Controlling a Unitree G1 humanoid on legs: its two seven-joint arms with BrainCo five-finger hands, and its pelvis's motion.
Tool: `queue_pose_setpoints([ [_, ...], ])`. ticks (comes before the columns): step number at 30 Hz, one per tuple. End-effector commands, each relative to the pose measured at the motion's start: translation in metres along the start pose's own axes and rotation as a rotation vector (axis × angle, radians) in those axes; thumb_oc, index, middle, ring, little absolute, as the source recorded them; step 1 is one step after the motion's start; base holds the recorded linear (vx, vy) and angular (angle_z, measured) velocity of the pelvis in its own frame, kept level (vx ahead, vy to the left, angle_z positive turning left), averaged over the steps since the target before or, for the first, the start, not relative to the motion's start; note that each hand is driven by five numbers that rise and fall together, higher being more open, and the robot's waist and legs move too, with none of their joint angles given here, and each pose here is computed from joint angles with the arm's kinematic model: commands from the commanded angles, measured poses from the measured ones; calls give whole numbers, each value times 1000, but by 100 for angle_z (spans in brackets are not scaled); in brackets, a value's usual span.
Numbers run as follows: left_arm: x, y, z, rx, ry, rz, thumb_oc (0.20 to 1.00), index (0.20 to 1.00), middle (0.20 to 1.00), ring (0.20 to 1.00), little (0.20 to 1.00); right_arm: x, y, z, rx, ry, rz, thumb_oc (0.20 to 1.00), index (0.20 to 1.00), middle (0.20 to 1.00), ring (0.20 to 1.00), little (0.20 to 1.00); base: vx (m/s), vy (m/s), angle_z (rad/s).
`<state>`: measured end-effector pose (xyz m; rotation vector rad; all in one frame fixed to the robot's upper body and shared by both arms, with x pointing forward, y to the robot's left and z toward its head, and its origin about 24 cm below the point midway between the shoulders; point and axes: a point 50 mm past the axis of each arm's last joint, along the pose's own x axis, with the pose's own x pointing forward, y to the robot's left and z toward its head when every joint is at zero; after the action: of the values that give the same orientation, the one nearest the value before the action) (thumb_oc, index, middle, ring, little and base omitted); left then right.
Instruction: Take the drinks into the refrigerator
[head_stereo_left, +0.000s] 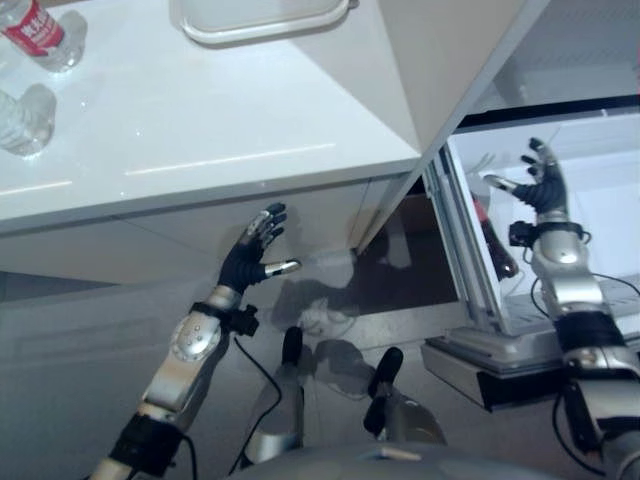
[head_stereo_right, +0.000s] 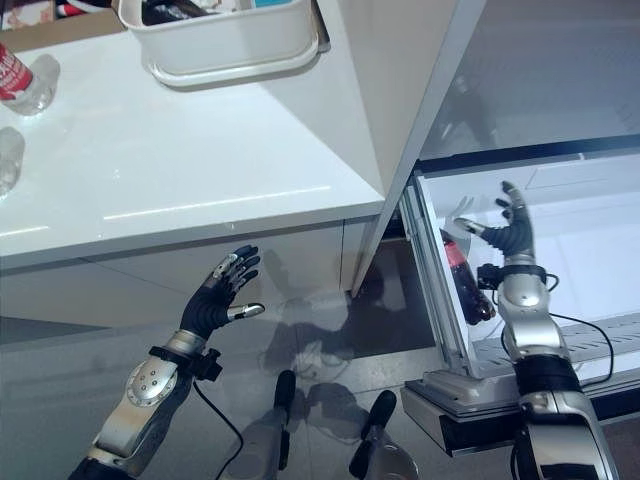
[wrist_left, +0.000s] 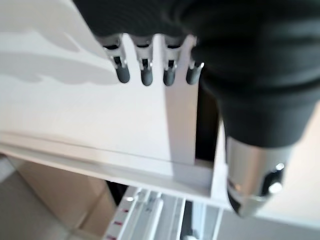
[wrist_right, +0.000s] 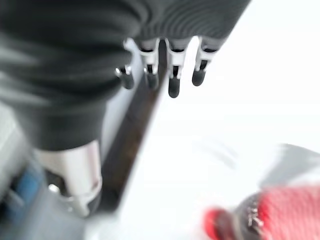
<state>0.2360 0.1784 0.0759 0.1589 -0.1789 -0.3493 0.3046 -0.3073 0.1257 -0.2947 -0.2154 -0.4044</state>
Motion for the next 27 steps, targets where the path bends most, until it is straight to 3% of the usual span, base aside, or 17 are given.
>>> queue_pose_setpoints([
  [1,2,11,8,81,-49,-5,1000,1000,1000,1000,1000,-39,-28,-38,25,96,-72,1000,1000,1000,1000,1000,37,-20,-15],
  [14,2,9,6,58,-30,-79,1000,1000,1000,1000,1000,-57,-119,-34,26,79,-409,1000,1000,1000,1000,1000,26,-18,-17],
  [19,0,5,11,49,-48,-137,1000,1000,1000,1000,1000,-77,-148,-55,-5,190,-519,1000,1000,1000,1000,1000,21,-14,-17],
  [25,2,1,18,45,-81,-155,1000,1000,1000,1000,1000,-131,-170,-103,-140,491,-590,1000,1000,1000,1000,1000,12,-7,-15],
  [26,1,0,18,43,-84,-160,1000,1000,1000,1000,1000,-143,-172,-114,-150,560,-586,937,937,937,937,937,0,0,0],
  [27,1,1,20,47,-90,-162,1000,1000,1000,1000,1000,-157,-174,-123,-170,635,-575,824,824,824,824,824,0,0,0],
])
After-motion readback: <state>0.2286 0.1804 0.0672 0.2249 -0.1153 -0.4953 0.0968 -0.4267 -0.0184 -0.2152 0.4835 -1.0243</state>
